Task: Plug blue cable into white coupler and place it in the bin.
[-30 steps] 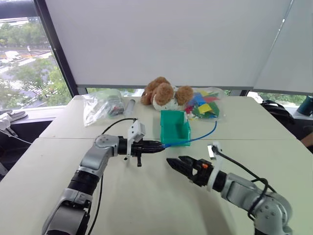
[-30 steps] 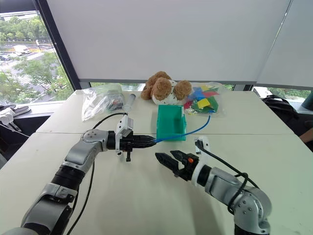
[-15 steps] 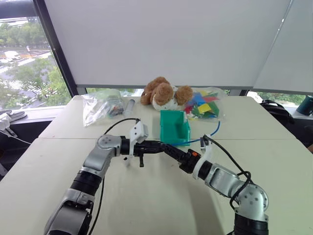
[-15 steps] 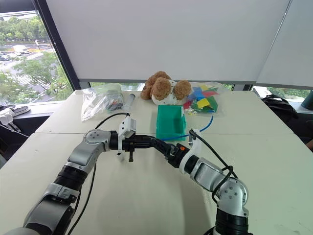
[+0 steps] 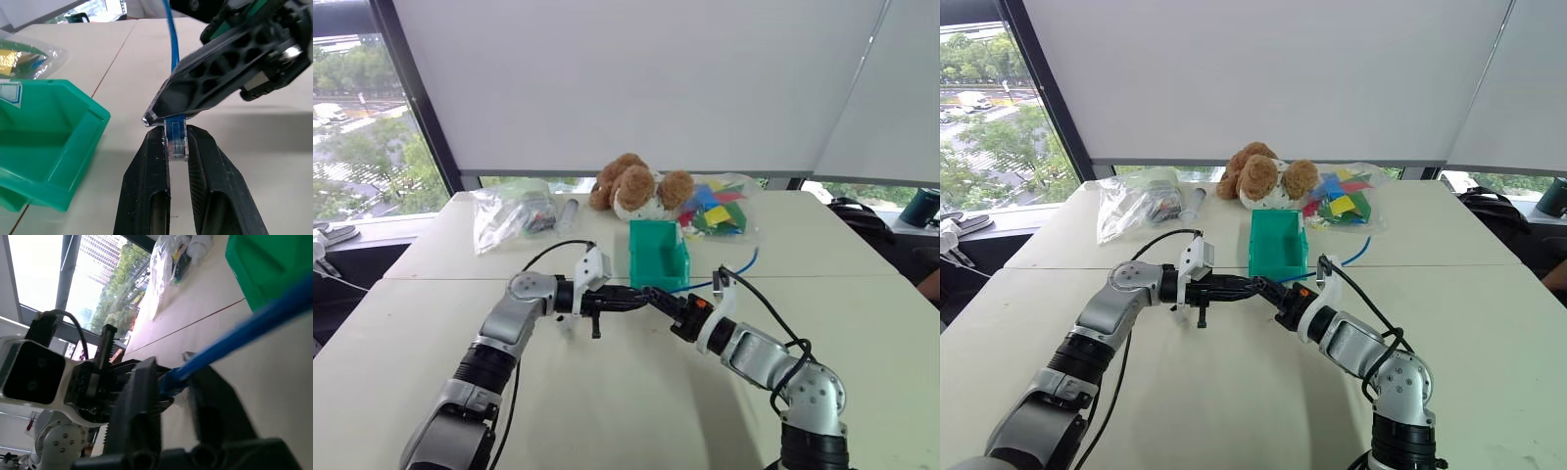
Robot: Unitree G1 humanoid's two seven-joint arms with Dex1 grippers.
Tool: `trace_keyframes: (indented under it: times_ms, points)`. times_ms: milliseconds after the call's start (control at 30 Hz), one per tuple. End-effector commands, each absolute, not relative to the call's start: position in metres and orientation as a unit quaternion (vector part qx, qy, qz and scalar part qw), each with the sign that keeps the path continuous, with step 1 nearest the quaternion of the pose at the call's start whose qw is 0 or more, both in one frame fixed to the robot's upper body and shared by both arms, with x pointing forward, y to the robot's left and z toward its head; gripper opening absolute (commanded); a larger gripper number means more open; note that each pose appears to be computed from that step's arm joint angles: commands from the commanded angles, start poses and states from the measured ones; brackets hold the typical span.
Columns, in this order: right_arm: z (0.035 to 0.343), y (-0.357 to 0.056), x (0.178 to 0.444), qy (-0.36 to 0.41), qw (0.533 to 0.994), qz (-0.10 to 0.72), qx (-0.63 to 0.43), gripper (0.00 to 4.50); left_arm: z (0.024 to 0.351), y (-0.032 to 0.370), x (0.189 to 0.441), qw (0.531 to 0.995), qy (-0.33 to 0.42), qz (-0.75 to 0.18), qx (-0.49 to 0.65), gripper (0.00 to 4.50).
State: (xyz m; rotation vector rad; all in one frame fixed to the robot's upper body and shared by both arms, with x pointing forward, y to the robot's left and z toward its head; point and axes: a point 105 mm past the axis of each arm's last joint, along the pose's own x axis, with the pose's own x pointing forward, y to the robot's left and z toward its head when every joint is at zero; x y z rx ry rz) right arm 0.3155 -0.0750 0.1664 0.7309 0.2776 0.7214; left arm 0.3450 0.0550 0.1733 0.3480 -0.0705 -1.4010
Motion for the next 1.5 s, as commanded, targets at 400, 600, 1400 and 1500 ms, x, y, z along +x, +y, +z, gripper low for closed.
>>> trace_keyframes:
  times_ms: [400,600,1400,1500]
  points:
    - [0.194,-0.066,0.313,0.095,0.862,0.38,0.321,0.0,0.191,0.07,0.345,0.767,-0.038,-0.625,0.142,2.42]
    - [0.199,-0.066,0.317,0.087,0.886,0.398,0.221,0.0,0.197,0.115,0.343,0.803,-0.02,-0.571,0.17,4.47]
    - [0.187,-0.05,0.316,0.07,0.881,0.463,0.068,0.0,0.121,0.198,0.348,0.879,0.091,-0.447,0.14,4.47]
    - [0.188,-0.051,0.316,0.068,0.882,0.461,0.068,0.0,0.109,0.191,0.348,0.881,0.091,-0.447,0.127,4.47]
